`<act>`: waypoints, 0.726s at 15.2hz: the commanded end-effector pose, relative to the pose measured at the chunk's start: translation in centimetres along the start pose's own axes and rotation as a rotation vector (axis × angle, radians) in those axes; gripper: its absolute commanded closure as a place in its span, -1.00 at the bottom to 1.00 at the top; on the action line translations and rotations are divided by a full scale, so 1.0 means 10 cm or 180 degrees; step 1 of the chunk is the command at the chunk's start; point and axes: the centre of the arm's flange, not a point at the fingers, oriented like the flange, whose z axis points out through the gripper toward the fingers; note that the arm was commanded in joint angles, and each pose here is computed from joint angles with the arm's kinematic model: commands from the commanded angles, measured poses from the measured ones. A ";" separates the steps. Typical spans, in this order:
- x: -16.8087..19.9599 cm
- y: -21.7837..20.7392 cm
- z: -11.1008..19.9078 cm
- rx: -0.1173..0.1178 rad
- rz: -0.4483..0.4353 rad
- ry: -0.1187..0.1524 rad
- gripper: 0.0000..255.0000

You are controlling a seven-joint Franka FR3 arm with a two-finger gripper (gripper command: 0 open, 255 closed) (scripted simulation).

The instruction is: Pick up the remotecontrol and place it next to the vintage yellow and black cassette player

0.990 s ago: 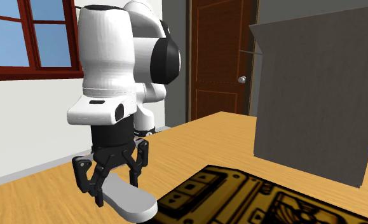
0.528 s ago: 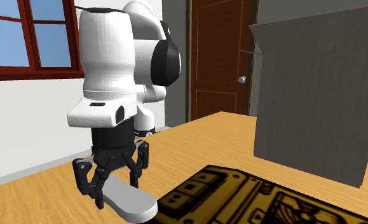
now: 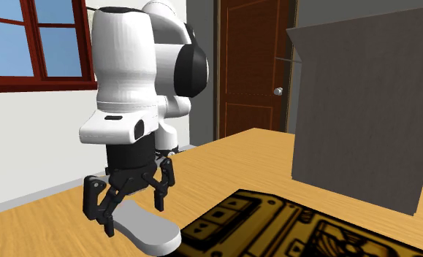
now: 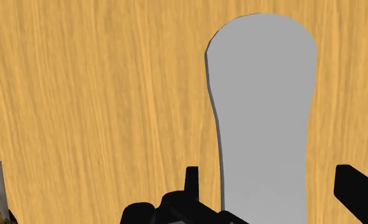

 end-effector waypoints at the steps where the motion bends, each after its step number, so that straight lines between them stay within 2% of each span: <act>1: 0.00 0.01 -0.20 0.0001 0.0000 0.0000 -1.00; 3: 0.00 0.01 -0.43 0.0001 0.0000 0.0000 -1.00; 11: 0.00 0.01 -0.43 0.0001 0.0000 0.0000 -1.00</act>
